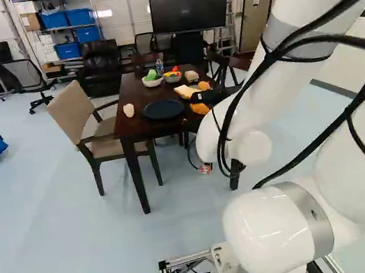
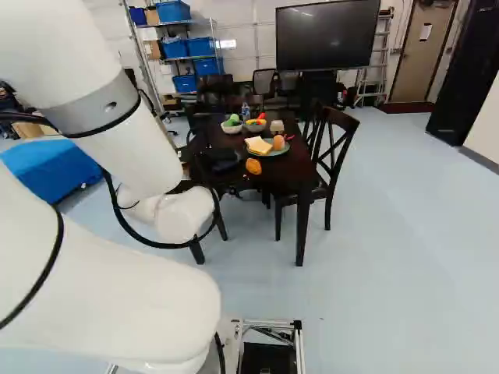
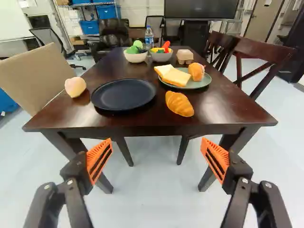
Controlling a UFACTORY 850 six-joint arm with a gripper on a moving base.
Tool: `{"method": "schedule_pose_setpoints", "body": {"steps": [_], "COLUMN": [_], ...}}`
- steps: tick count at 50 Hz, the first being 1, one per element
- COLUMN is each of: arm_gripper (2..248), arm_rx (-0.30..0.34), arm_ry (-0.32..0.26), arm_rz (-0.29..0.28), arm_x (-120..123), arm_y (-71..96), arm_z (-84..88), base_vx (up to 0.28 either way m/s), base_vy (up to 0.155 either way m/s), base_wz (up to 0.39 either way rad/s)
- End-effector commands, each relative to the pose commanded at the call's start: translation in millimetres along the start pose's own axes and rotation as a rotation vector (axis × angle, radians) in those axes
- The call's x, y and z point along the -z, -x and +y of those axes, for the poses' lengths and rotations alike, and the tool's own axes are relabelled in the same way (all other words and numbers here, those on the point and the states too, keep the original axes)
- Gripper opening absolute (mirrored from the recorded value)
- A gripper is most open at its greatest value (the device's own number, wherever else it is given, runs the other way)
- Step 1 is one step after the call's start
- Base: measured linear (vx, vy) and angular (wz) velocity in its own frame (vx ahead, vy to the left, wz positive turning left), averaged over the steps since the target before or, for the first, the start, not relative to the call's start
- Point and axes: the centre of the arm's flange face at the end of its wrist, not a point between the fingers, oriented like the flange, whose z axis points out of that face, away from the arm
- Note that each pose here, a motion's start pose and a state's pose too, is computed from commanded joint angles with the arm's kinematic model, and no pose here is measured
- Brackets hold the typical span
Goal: Move the croissant to the empty plate
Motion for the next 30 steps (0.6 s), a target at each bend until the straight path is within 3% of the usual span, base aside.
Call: {"method": "schedule_pose_setpoints", "body": {"steps": [21,30], "arm_gripper": [247,247], "arm_rx": [0.0,0.0], "arm_ry": [0.0,0.0], "arm_rz": [0.0,0.0], "arm_x": [0.0,0.0], "arm_y": [0.0,0.0], "arm_z": [0.0,0.0], "base_vx": [0.181,0.038], "base_vy": [0.028,0.0], "base_wz": [-0.019,-0.007]}}
